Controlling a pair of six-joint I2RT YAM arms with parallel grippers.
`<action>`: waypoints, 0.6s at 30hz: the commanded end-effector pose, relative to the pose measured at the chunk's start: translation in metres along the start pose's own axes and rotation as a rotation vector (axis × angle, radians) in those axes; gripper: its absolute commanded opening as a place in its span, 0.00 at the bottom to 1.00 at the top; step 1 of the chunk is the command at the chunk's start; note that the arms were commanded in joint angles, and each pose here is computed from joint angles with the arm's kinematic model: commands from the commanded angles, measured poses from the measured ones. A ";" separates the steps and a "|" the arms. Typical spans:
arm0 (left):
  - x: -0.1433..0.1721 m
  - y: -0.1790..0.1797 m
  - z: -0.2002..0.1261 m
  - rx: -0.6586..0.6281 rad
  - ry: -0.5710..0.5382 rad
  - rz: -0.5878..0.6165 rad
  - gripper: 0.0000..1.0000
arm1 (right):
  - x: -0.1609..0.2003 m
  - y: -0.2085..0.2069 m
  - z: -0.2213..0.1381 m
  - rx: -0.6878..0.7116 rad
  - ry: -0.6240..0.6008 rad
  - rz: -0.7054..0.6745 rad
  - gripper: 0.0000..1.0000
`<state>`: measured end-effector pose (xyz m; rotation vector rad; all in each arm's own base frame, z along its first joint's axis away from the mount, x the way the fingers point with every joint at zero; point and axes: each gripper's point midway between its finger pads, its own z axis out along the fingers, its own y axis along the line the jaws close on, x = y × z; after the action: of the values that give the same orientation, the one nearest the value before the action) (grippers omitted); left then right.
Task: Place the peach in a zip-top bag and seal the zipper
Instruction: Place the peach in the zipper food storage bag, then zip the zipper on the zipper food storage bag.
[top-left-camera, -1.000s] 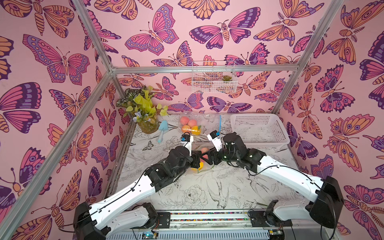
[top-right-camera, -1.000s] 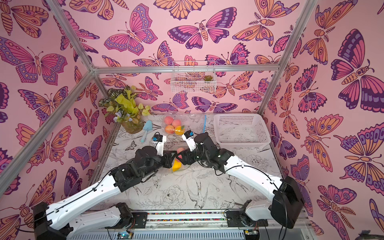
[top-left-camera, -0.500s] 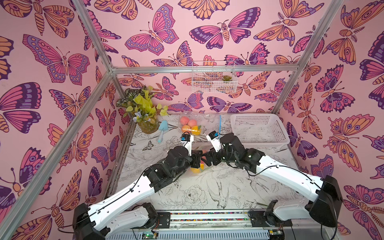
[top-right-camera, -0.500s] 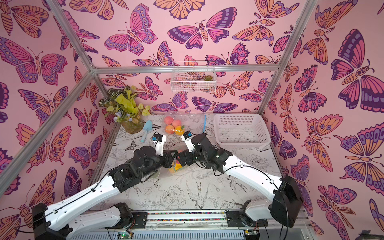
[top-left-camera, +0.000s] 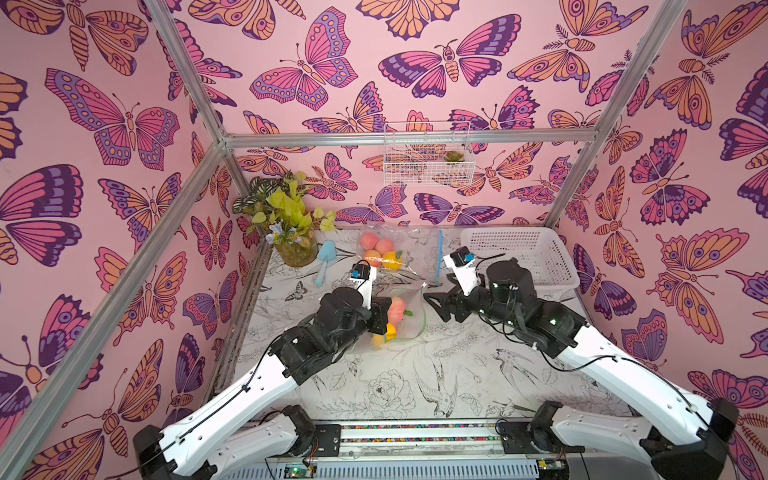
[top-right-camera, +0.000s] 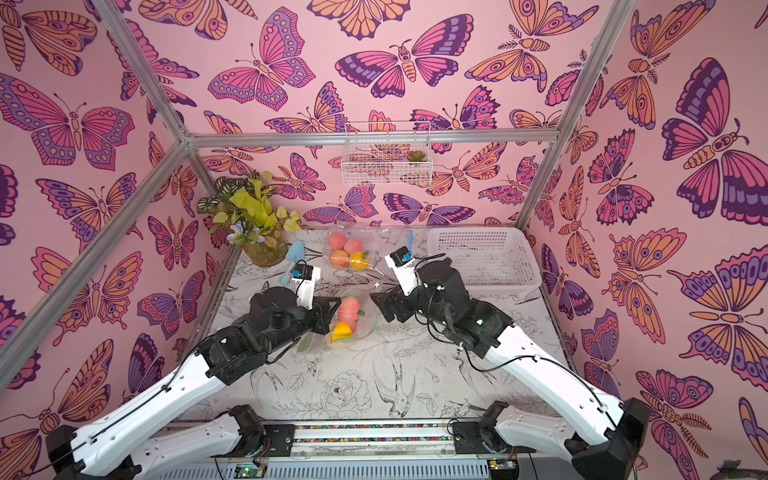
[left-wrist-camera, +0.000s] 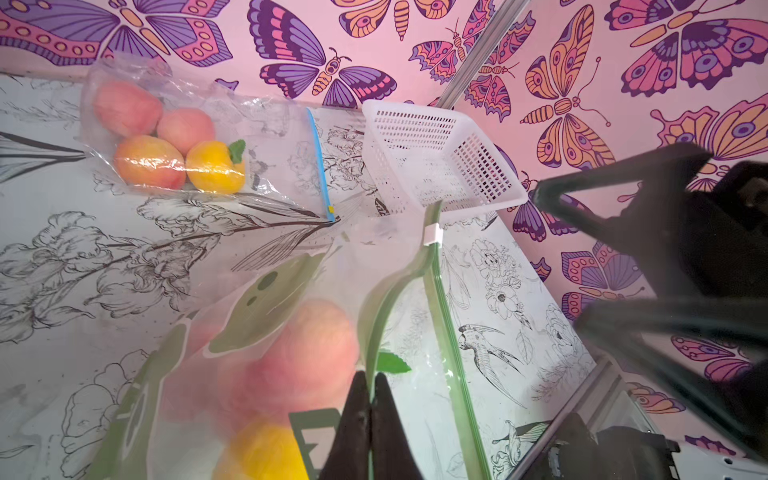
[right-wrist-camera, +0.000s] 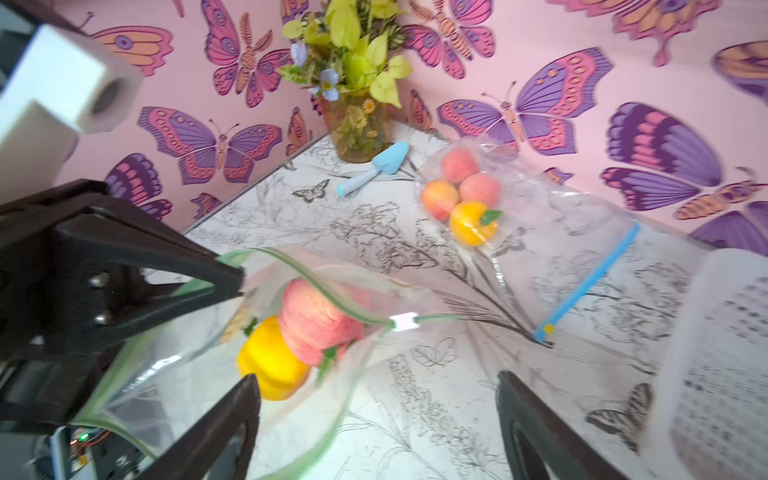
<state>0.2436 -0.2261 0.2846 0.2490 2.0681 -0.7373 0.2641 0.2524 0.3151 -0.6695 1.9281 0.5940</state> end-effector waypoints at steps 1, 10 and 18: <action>0.002 -0.005 -0.009 0.042 0.050 0.082 0.00 | 0.017 -0.024 -0.008 0.051 0.055 -0.058 0.87; 0.001 -0.013 -0.023 0.104 0.078 0.163 0.00 | 0.064 -0.014 -0.010 -0.078 0.033 -0.407 0.80; 0.004 -0.023 -0.031 0.174 0.086 0.192 0.00 | 0.073 0.002 -0.002 -0.199 0.037 -0.460 0.68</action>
<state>0.2168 -0.2251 0.2933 0.5211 2.0612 -0.7687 0.2334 0.2266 0.2353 -1.1550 1.7771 0.4511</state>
